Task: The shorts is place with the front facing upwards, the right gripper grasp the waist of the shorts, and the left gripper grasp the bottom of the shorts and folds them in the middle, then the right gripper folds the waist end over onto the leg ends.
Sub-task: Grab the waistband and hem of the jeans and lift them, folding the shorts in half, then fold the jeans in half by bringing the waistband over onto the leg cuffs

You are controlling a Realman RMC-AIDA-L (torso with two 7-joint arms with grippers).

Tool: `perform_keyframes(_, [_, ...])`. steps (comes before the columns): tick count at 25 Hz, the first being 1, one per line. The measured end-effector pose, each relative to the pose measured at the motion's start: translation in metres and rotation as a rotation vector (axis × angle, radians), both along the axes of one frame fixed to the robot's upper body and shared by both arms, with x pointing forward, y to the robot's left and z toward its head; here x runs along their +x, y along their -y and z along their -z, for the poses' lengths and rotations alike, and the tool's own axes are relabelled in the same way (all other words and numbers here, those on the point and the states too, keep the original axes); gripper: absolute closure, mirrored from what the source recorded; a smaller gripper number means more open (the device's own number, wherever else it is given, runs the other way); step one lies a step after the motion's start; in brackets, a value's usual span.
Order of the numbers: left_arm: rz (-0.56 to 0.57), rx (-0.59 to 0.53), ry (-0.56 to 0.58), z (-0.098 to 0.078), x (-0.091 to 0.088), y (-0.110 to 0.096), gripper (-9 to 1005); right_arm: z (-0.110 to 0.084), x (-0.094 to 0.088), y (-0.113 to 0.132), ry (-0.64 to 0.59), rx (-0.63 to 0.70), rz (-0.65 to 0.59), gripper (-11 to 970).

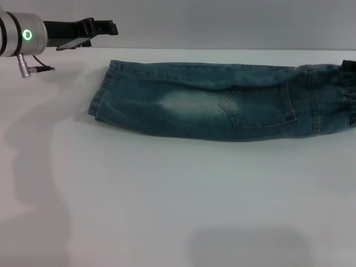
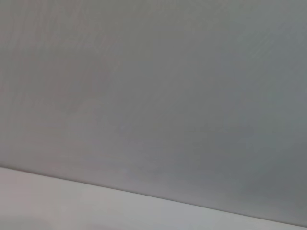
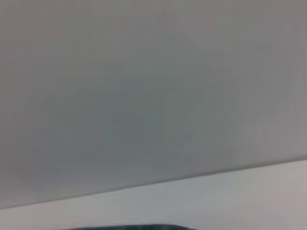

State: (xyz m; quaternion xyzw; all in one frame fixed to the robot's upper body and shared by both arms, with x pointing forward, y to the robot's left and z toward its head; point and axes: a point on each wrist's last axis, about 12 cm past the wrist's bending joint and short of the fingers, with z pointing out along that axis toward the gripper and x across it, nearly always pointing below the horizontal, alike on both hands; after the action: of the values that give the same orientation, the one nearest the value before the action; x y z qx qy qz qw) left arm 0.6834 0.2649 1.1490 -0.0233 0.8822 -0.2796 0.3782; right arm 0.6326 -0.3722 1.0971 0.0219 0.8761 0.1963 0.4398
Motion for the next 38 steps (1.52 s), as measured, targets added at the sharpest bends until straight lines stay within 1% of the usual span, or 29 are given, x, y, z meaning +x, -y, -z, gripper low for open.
perform_keyframes(6, [0.000, -0.003, 0.000, 0.000, 0.000, 0.000, 165, 0.006, -0.003, 0.006, -0.051, -0.047, 0.025, 516])
perform_keyframes(10, [0.003, -0.004, -0.001, 0.001, 0.000, 0.001, 165, 0.007, -0.004, 0.012, -0.050, -0.063, 0.049, 463])
perform_keyframes(18, [0.005, -0.014, -0.004, 0.002, -0.001, 0.003, 165, -0.009, 0.000, 0.017, 0.019, -0.092, 0.068, 463])
perform_keyframes(20, [0.005, -0.015, -0.006, 0.002, -0.002, 0.003, 165, -0.015, -0.001, 0.012, 0.042, -0.066, 0.039, 464])
perform_keyframes(21, [0.005, -0.016, -0.006, 0.002, -0.002, 0.003, 165, -0.022, -0.003, 0.004, 0.065, -0.032, -0.015, 464])
perform_keyframes(22, [0.005, -0.016, -0.005, 0.003, -0.002, 0.003, 165, -0.022, -0.003, 0.004, 0.065, -0.032, -0.015, 464])
perform_keyframes(25, [0.001, -0.017, -0.005, 0.003, -0.003, 0.003, 165, -0.030, -0.004, -0.013, 0.082, 0.019, -0.119, 464])
perform_keyframes(27, [-0.002, -0.017, -0.002, 0.003, -0.002, 0.002, 165, -0.033, -0.004, -0.026, 0.077, 0.047, -0.187, 464])
perform_keyframes(30, [-0.004, -0.017, 0.004, 0.001, -0.001, 0.003, 165, -0.030, -0.005, -0.040, 0.048, 0.061, -0.259, 464])
perform_keyframes(38, [-0.010, -0.017, 0.017, -0.002, 0.002, 0.004, 165, -0.011, -0.010, -0.047, -0.020, 0.078, -0.266, 465])
